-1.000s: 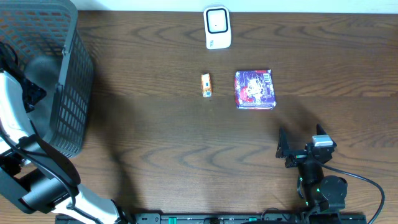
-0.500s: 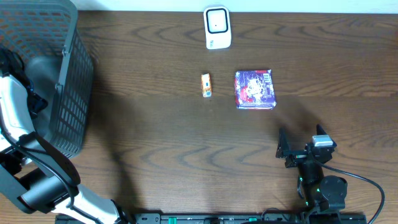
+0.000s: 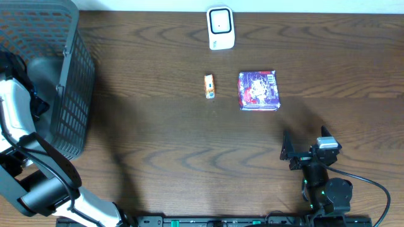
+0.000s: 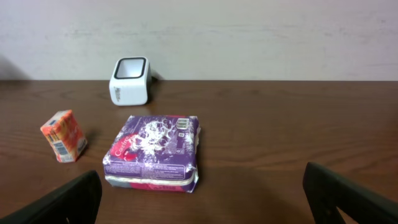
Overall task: Scan the item barcode
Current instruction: 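Reach the left gripper into the basket and grasp the mint-green pouch, then carry the green pouch to the scanner, barcode facing it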
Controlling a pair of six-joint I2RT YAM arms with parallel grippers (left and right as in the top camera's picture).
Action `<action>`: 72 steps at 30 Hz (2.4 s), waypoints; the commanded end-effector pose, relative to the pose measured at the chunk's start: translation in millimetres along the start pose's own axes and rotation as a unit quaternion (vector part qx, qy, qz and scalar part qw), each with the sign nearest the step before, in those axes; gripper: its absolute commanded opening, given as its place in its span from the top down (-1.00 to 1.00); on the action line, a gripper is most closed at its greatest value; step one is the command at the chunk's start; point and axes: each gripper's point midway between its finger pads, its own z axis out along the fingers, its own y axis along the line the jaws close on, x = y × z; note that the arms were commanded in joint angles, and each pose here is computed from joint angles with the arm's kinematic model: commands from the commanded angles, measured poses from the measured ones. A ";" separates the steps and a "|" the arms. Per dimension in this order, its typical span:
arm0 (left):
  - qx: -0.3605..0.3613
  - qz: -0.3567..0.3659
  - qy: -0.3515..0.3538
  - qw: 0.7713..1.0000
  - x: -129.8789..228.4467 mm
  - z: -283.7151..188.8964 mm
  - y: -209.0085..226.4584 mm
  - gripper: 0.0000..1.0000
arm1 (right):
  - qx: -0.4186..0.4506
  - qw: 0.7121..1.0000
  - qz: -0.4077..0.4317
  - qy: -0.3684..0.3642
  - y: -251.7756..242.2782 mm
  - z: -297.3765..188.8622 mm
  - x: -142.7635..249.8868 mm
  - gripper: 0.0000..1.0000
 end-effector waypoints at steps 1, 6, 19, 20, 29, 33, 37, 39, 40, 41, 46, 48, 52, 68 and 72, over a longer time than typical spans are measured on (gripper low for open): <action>-0.013 -0.001 0.000 1.000 1.7 8.0 1.3 -0.89 | 0.006 1.000 0.002 -0.001 -2.6 -0.4 -0.1 -0.99; -0.005 -0.007 -0.008 1.000 -2.4 8.3 -2.1 -0.89 | 0.006 1.000 0.002 -0.001 -2.6 -0.4 -0.1 -0.98; -0.001 -0.006 -0.012 1.000 -5.3 8.8 -4.2 -0.88 | 0.006 1.000 0.001 -0.001 -2.6 -0.4 -0.1 -0.98; 0.001 -0.007 -0.012 1.000 -5.3 9.2 -4.5 -0.88 | 0.006 1.000 0.002 -0.001 -2.6 -0.4 -0.1 -0.99; 0.041 -0.024 0.048 0.998 8.0 42.0 -9.9 -0.88 | 0.006 1.000 0.002 -0.001 -2.6 -0.4 -0.1 -0.98; 0.034 -0.021 0.072 0.997 16.1 59.6 -10.6 -0.88 | 0.006 1.000 0.001 -0.001 -2.6 -0.4 -0.1 -0.99; 0.029 -0.013 0.087 0.996 22.9 72.1 -15.8 -0.87 | 0.006 1.000 0.002 -0.001 -2.6 -0.4 -0.1 -0.99; 0.029 -0.010 0.094 0.995 26.2 77.1 -18.5 -0.81 | 0.006 1.000 0.002 -0.001 -2.6 -0.4 -0.1 -0.99; 0.027 -0.008 0.098 0.995 28.4 80.4 -19.9 -0.75 | 0.006 1.000 0.002 -0.001 -2.6 -0.4 -0.1 -0.98; 0.026 -0.007 0.100 0.995 29.4 81.9 -20.5 -0.71 | 0.006 1.000 0.002 -0.001 -2.6 -0.4 -0.1 -0.99; 0.025 -0.005 0.103 0.994 30.8 82.8 -20.6 0.35 | 0.006 1.000 0.002 -0.001 -2.6 -0.4 -0.1 -0.99; 0.025 -0.005 0.104 0.994 31.3 81.1 -19.4 0.80 | 0.006 1.000 0.002 -0.001 -2.6 -0.4 -0.1 -0.98; 0.029 -0.014 0.096 0.995 25.7 65.2 -14.0 0.86 | 0.006 1.000 0.002 -0.001 -2.6 -0.4 -0.1 -0.99; 0.332 -0.129 -0.125 0.926 -46.1 -150.1 -11.4 0.86 | 0.006 1.000 0.002 -0.001 -2.6 -0.4 -0.1 -0.99; 0.430 -0.116 -0.198 0.873 -47.1 -229.1 -5.9 0.86 | 0.006 1.000 0.002 -0.001 -2.6 -0.4 -0.1 -0.98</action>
